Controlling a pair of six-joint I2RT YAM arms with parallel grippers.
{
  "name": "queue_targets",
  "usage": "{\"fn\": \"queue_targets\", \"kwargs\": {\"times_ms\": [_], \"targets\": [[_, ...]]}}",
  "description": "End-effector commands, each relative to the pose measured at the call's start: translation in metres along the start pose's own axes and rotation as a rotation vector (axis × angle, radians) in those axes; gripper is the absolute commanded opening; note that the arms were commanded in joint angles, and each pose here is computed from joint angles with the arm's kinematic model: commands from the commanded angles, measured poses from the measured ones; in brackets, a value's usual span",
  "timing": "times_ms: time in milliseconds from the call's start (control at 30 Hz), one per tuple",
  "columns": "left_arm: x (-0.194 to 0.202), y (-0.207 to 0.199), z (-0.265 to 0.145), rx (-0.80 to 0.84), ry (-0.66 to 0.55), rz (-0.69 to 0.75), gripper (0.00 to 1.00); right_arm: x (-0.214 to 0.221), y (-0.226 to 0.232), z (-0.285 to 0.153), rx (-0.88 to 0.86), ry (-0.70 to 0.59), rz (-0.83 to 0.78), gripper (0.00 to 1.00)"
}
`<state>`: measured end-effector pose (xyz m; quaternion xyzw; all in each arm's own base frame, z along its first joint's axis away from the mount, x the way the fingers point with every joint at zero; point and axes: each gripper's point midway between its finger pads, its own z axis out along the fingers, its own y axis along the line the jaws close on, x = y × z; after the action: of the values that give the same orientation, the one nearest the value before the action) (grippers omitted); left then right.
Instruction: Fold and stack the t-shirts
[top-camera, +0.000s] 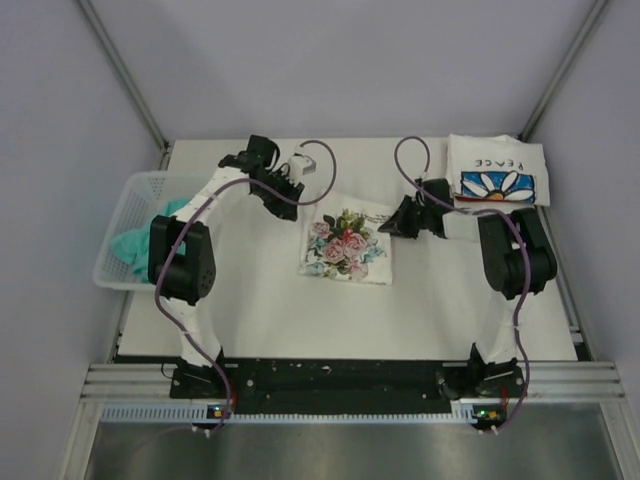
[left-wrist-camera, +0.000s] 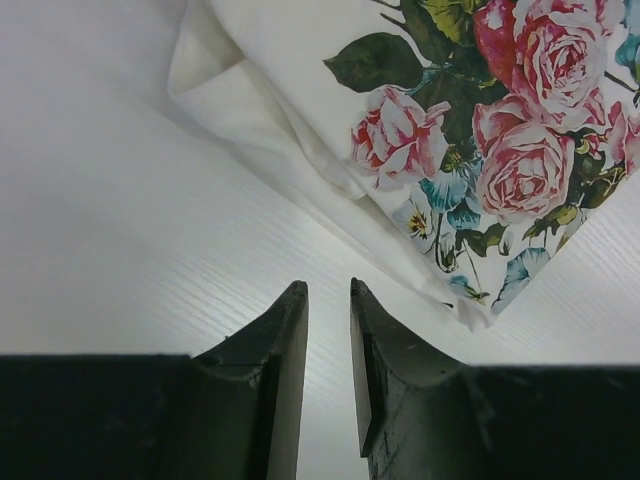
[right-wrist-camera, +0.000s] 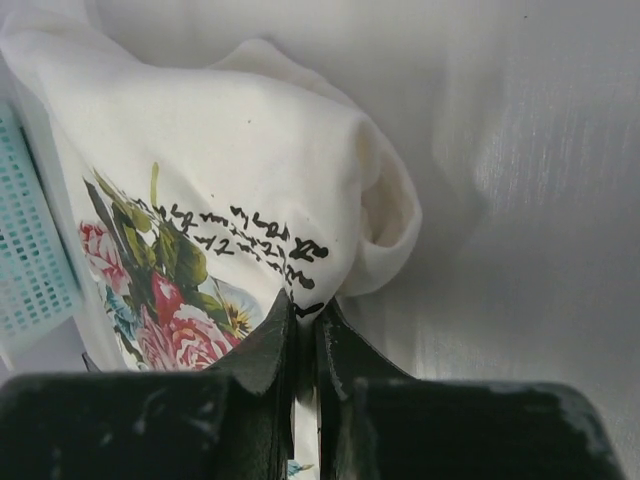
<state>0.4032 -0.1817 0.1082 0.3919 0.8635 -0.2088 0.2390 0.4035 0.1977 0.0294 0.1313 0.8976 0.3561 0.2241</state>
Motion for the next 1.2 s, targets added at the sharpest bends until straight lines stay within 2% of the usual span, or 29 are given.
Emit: {"fn": "queue_targets", "kwargs": {"times_ms": [0,200,300,400,500,700,800,1000,1167], "targets": [[-0.025,-0.004,-0.044,-0.026,-0.109,0.061,0.29,-0.028,0.03,-0.011,-0.066,-0.077,-0.074,0.0],[-0.016,0.011,-0.065,-0.098,-0.1,0.071,0.29,-0.066,0.04,-0.033,0.055,-0.11,-0.255,0.0],[-0.007,0.019,-0.074,-0.139,-0.08,0.074,0.3,-0.082,0.023,-0.046,0.179,-0.07,-0.323,0.0],[-0.001,0.025,-0.081,-0.169,-0.063,0.08,0.3,-0.118,0.012,-0.064,0.326,-0.065,-0.409,0.0],[0.005,0.03,-0.084,-0.194,-0.043,0.087,0.3,-0.156,-0.002,-0.09,0.495,-0.102,-0.502,0.0],[0.008,0.033,-0.081,-0.188,-0.015,0.082,0.3,-0.249,-0.004,-0.157,0.823,-0.279,-0.743,0.0],[0.01,0.028,-0.079,-0.159,-0.003,0.075,0.34,-0.288,-0.004,-0.191,0.993,-0.349,-0.815,0.0],[0.013,0.023,-0.077,-0.133,0.0,0.08,0.36,-0.329,0.012,-0.237,1.143,-0.442,-0.929,0.0],[0.013,0.026,-0.077,-0.141,0.001,0.082,0.36,-0.348,0.024,-0.261,1.242,-0.461,-1.053,0.0]]}}
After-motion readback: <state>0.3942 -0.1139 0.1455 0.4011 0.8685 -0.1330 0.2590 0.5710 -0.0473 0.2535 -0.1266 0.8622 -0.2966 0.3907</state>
